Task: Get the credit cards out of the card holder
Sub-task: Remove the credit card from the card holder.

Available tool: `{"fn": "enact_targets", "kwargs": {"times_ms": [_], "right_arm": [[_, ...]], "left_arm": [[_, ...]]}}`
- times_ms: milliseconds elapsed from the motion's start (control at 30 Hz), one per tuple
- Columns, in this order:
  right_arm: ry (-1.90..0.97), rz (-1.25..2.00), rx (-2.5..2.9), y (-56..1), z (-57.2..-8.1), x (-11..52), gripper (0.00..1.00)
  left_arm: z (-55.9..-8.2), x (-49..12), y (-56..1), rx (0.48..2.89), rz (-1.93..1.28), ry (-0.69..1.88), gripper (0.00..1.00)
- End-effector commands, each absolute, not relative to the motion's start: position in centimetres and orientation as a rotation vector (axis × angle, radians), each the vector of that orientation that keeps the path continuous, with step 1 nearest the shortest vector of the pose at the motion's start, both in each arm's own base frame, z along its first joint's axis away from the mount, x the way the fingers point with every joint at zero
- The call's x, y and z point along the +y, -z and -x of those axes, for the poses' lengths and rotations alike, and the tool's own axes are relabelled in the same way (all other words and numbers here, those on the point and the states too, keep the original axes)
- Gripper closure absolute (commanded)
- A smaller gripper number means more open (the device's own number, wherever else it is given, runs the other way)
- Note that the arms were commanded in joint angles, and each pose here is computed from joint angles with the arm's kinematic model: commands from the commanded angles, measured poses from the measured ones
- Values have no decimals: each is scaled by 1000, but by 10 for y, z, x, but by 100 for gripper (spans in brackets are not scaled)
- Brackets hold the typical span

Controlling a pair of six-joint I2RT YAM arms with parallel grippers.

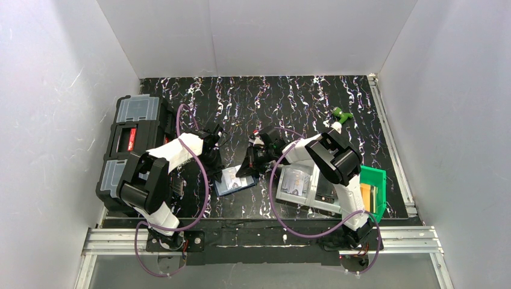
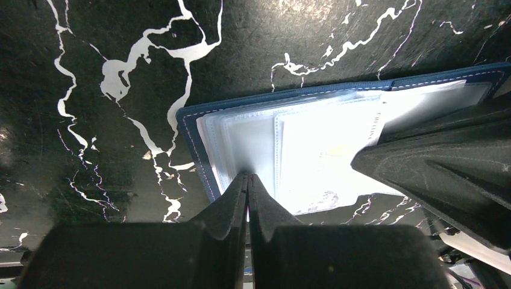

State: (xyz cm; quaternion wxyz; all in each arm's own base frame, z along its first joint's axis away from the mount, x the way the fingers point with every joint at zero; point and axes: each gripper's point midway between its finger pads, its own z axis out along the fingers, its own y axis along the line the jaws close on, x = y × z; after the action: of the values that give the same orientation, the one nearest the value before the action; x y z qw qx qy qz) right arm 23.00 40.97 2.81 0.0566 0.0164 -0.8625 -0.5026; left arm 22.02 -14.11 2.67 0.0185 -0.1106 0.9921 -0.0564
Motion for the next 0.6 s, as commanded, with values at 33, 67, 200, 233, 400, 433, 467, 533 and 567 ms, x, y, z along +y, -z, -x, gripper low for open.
{"fn": "enact_targets", "kwargs": {"times_ms": [33,67,200,233,400,433,467,533,567], "right_arm": [[1527,-27,-2661,-30,-237,401,88],[1526,-25,-2662,-30,-237,400,88],[1534,-6,-2651,-30,-236,400,82],[1539,-2,-2644,-30,-236,400,82],[1553,15,-2618,-29,-235,401,82],[1555,15,-2614,-29,-234,402,82],[1559,15,-2610,-29,-234,402,82],[1567,15,-2593,-30,-234,403,80],[1570,17,-2588,-30,-234,404,80]], "left_arm": [[-199,-106,11,3150,328,-115,100],[-198,-107,11,3150,327,-115,100],[-199,-107,11,3149,325,-110,100],[-199,-107,11,3148,324,-110,100],[-200,-109,10,3147,327,-97,100],[-200,-109,10,3147,327,-95,100],[-200,-109,10,3147,326,-94,100],[-200,-109,10,3149,327,-93,100],[-200,-109,11,3150,328,-94,100]]}}
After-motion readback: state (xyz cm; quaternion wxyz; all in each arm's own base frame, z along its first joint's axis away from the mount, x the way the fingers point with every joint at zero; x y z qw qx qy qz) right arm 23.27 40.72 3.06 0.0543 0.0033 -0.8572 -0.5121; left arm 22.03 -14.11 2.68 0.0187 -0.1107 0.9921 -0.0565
